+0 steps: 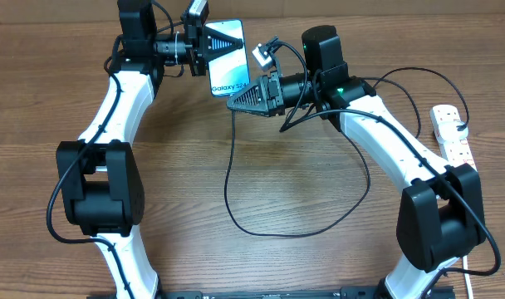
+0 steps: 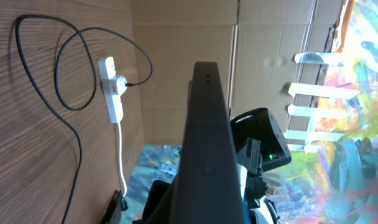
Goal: Plug charger to phone and switch on socket
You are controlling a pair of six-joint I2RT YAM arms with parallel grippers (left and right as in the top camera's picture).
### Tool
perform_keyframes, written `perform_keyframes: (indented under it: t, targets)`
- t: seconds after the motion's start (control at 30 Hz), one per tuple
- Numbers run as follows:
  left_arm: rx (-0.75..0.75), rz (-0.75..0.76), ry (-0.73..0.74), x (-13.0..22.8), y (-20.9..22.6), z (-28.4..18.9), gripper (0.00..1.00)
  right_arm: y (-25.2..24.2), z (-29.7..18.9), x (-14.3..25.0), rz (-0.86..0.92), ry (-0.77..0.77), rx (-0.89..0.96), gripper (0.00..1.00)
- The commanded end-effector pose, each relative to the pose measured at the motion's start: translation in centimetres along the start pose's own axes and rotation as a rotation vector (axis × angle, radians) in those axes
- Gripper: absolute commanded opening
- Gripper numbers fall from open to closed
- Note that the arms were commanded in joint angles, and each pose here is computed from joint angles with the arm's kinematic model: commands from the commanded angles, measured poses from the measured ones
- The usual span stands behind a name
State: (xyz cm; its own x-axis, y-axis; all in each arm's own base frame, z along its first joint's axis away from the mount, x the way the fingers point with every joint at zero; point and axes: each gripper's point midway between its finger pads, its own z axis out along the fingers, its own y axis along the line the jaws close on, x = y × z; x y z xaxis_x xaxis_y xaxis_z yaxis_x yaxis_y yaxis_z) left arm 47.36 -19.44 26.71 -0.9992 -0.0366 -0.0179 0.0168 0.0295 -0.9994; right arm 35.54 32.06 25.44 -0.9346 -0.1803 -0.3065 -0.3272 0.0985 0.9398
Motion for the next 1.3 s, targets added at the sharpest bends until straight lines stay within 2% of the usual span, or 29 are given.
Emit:
perform_keyframes:
  t: [0.0,0.1,0.13,0.4,1.27]
  targets:
    - [0.008,0.030,0.014,0.5,-1.3,0.0,0.04,0.9,0.0,-0.2,-0.021,-0.007,0.002,0.09]
    - [0.008,0.030,0.014,0.5,-1.3,0.0,0.04,0.8,0.0,-0.1,-0.012,-0.005,0.004,0.08]
    - [0.008,0.030,0.015,0.5,-1.3,0.0,0.04,0.8,0.0,-0.1,-0.012,-0.005,0.004,0.04]
    - [0.038,0.078,0.097,1.9,-1.8,-0.1,0.04,0.4,-0.1,-0.7,0.034,-0.033,0.032,0.04]
    - [0.038,0.044,0.126,2.6,-1.6,1.2,0.04,-0.5,-1.4,-3.3,0.009,-0.150,0.094,0.04]
